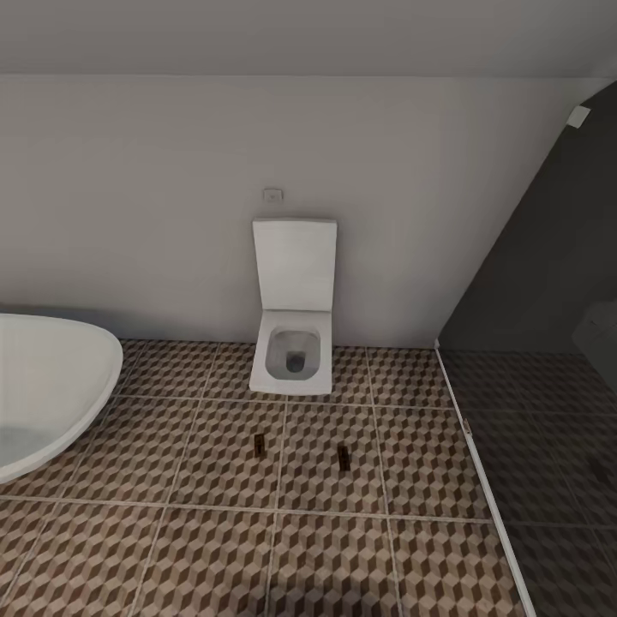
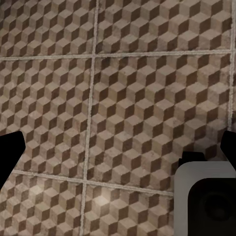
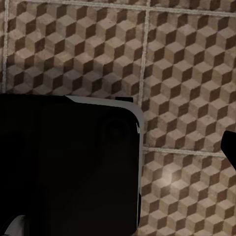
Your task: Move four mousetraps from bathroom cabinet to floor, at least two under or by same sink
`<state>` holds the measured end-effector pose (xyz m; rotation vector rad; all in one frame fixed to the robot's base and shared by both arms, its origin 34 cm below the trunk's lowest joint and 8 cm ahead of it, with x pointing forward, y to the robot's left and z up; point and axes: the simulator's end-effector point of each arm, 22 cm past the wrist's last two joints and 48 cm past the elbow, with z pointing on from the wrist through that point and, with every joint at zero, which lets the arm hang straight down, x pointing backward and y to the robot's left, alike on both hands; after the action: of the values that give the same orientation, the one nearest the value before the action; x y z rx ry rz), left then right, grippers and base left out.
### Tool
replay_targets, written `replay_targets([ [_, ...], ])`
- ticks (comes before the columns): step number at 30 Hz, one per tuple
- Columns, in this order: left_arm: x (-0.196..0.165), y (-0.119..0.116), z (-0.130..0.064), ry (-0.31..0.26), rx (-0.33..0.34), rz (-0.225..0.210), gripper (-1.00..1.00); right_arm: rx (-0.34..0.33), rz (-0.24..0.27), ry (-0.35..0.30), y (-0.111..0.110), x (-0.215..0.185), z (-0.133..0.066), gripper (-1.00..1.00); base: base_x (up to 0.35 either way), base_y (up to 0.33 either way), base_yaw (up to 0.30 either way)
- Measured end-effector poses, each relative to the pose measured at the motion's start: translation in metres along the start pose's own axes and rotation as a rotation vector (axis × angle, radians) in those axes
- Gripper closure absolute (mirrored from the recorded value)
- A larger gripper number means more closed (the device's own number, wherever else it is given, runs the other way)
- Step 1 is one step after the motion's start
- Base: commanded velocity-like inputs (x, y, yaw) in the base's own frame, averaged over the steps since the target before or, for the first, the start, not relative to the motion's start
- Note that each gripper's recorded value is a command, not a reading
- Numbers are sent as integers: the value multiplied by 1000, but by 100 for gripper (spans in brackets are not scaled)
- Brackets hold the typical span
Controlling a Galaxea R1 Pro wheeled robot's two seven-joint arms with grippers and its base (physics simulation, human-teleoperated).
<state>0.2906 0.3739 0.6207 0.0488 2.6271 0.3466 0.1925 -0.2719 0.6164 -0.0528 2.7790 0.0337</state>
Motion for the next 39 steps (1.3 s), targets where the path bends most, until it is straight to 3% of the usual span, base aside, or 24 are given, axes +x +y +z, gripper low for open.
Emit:
replay_targets([
  [39,0,0,0,0,0,0,-100,0,0,0,0,0,0,-100,0,0,0],
])
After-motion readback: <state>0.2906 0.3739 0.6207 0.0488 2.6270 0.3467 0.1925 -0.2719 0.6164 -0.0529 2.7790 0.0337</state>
